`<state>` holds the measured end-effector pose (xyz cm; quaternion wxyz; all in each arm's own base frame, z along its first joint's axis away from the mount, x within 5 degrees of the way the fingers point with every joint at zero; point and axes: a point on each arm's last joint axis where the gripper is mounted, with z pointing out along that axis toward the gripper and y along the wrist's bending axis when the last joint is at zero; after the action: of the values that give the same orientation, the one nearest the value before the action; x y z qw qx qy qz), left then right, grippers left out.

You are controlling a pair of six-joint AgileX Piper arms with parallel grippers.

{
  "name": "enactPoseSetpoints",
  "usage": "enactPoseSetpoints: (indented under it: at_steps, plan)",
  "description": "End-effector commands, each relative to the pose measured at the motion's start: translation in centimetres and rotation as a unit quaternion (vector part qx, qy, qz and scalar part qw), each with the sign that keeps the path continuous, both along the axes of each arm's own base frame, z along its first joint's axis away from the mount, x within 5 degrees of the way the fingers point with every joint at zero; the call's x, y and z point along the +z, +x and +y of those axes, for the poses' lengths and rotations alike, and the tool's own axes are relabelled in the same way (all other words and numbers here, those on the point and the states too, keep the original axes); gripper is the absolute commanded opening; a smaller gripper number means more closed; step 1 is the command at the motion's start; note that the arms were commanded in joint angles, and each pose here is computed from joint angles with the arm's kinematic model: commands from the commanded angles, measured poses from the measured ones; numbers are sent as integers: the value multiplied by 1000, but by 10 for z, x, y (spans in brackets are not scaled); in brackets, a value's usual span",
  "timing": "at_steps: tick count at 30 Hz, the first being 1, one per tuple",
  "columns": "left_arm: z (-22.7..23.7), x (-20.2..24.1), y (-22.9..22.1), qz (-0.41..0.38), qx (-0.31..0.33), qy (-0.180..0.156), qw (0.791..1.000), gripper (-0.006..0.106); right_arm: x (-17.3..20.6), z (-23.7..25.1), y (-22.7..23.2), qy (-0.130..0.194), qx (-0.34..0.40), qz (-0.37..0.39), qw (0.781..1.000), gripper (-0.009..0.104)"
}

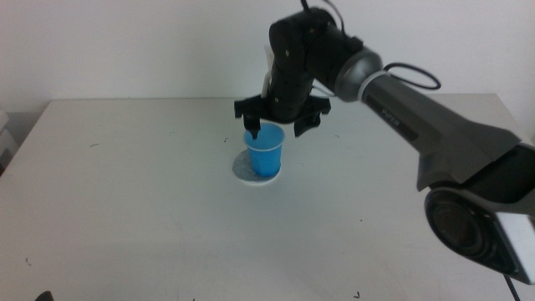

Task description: Place an empty cup on a cup mat.

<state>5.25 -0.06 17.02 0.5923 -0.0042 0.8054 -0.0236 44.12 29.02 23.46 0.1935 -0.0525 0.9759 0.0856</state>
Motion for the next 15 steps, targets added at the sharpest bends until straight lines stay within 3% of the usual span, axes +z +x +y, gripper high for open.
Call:
enactPoseSetpoints:
  at_steps: [1,15]
  plan:
    - [-1,8,1,-39,-2,-4,999,105,70,-17,-11,18,-4,-73,997,67]
    - [-1,8,1,-39,-2,-4,999,105,135,-49,-56,10,10,-101,995,67]
